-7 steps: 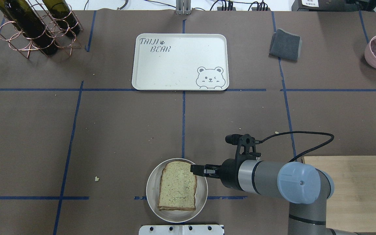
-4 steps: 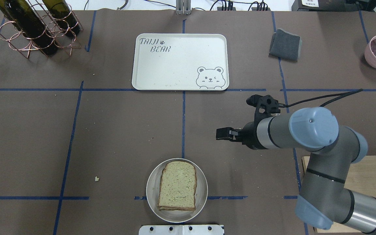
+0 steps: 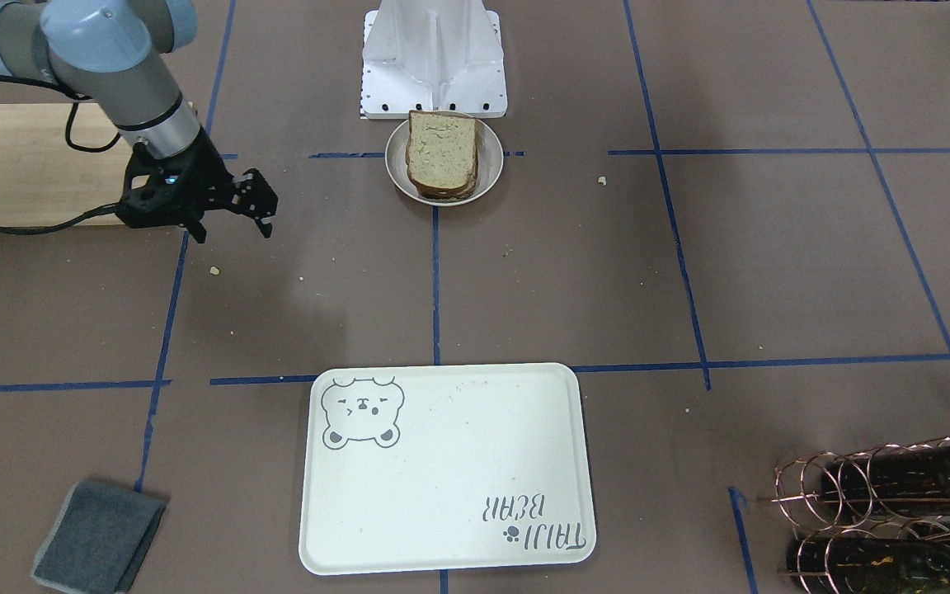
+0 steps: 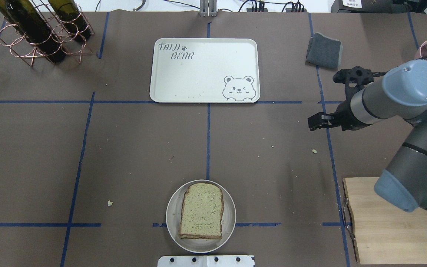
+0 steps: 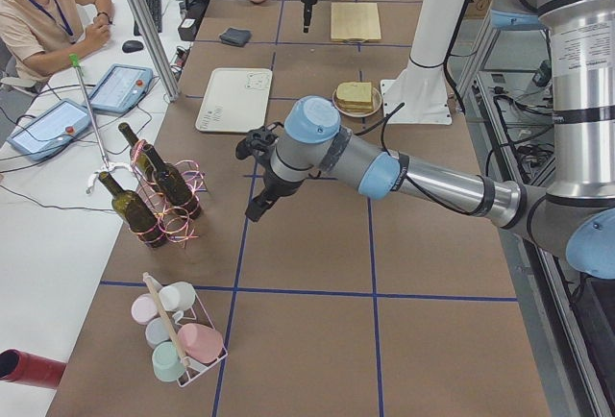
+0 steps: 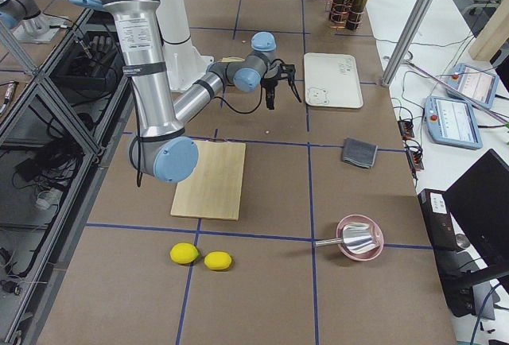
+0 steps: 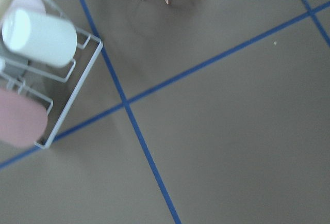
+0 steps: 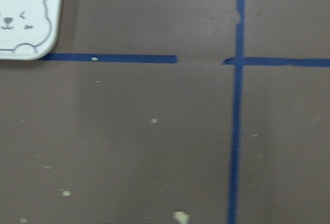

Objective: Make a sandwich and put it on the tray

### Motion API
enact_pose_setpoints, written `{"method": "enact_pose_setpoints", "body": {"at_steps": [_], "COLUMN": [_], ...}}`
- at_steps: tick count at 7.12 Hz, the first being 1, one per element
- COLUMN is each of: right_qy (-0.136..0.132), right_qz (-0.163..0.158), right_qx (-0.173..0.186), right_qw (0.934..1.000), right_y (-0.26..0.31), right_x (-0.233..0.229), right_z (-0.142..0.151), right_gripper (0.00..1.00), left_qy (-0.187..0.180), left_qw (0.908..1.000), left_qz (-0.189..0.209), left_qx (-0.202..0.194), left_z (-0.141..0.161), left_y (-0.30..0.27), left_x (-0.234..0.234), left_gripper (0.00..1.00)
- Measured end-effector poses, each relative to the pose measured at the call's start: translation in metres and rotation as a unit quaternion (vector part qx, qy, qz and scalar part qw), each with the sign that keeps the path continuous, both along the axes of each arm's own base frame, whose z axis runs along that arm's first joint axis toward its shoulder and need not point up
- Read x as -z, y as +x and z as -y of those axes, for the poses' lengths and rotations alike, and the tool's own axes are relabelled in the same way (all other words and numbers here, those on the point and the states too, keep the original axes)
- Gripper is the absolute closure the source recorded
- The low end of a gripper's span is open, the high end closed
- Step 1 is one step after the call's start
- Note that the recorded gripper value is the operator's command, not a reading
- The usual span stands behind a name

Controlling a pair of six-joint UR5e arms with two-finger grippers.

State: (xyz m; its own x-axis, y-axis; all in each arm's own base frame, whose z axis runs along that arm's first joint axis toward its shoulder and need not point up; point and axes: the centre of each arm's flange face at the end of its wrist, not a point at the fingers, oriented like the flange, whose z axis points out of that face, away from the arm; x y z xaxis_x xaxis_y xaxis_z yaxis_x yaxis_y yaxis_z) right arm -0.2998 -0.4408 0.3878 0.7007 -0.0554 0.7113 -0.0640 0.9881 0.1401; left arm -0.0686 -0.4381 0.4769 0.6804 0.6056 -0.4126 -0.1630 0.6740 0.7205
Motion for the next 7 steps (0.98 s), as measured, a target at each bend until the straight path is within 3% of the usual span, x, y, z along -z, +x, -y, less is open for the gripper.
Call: {"method": "enact_pose_setpoints", "body": {"at_steps": [1,4,5,7], "right_qy": [0.018,0.047,0.051,0.045], "right_qz": [-0.027,-0.058,-0.056,-0.048], "right_qx": [0.021,0.082,0.097,0.113], "right_qw": [0.9993,0.9938,0.9924,0.9914], "right_y": [0.049,0.199,0.243,0.308], "right_x": [-0.036,-0.127,-0.153,-0.197], "right_z": [0.006,-0.006,-0.020,-0.058], "right_gripper": [0.00,0.00,0.00,0.00], "left_qy": [0.039,0.012,-0.023,-0.110], "left_qw": [0.9991,0.9912,0.9861,0.9774], "left_qz": [-0.017,-0.114,-0.141,-0.168], "left_qx": [-0.007,-0.066,-0.086,-0.068], "left_z": [0.008,0.009,-0.001,-0.030], "left_y": [0.011,0.103,0.144,0.229], "left_x": [0.010,0.054,0.072,0.105], "left_gripper": [0.00,0.00,0.00,0.00]}}
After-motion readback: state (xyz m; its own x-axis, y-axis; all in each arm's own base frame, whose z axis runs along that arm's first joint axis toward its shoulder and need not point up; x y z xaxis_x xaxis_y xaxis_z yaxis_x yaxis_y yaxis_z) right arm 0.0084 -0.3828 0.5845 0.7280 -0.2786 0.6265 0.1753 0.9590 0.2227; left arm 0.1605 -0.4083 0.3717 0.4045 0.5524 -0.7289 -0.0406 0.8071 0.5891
